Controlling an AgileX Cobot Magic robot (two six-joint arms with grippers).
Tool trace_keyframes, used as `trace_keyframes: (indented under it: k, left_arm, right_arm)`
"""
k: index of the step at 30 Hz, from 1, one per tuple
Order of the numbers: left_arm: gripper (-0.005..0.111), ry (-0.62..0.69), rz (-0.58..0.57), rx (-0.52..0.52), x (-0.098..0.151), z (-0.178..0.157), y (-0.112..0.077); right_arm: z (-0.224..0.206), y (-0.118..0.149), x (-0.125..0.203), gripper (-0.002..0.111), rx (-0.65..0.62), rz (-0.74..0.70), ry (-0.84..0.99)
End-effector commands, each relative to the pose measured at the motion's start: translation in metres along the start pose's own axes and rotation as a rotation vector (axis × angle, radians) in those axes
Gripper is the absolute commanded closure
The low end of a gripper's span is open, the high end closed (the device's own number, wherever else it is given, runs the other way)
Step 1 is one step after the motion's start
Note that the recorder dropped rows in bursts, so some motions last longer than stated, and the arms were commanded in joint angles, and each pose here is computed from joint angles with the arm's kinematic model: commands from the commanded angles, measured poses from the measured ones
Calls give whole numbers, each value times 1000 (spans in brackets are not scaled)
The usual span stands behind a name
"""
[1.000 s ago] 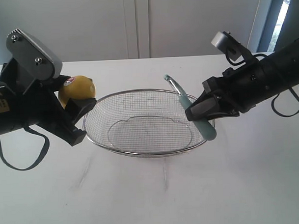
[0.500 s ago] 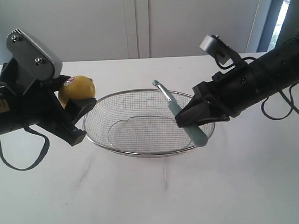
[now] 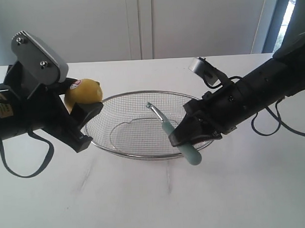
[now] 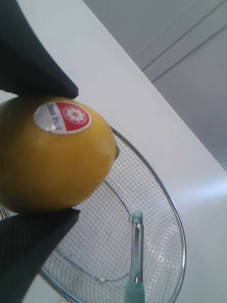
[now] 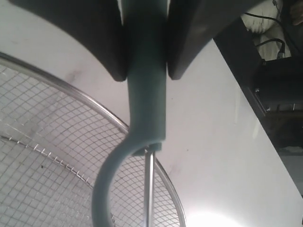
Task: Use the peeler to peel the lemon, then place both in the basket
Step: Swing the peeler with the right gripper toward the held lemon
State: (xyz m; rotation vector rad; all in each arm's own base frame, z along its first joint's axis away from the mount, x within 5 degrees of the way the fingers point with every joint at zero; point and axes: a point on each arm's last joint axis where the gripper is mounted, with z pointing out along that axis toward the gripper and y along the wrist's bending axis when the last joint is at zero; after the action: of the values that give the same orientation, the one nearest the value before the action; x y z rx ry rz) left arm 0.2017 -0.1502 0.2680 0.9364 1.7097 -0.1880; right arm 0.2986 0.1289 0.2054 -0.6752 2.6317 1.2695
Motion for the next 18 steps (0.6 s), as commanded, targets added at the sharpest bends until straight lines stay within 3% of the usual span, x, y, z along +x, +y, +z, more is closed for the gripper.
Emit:
trace_keyframes:
  k: [1,18]
  left_arm:
    - [107,-40,25,28,-7,-2,-9]
    - [107,-43,29,37,-7,-2,-11]
  right_arm:
    - [0,5,0,108,-58,23,-7]
    - [4,15,0,108,-132,31,5]
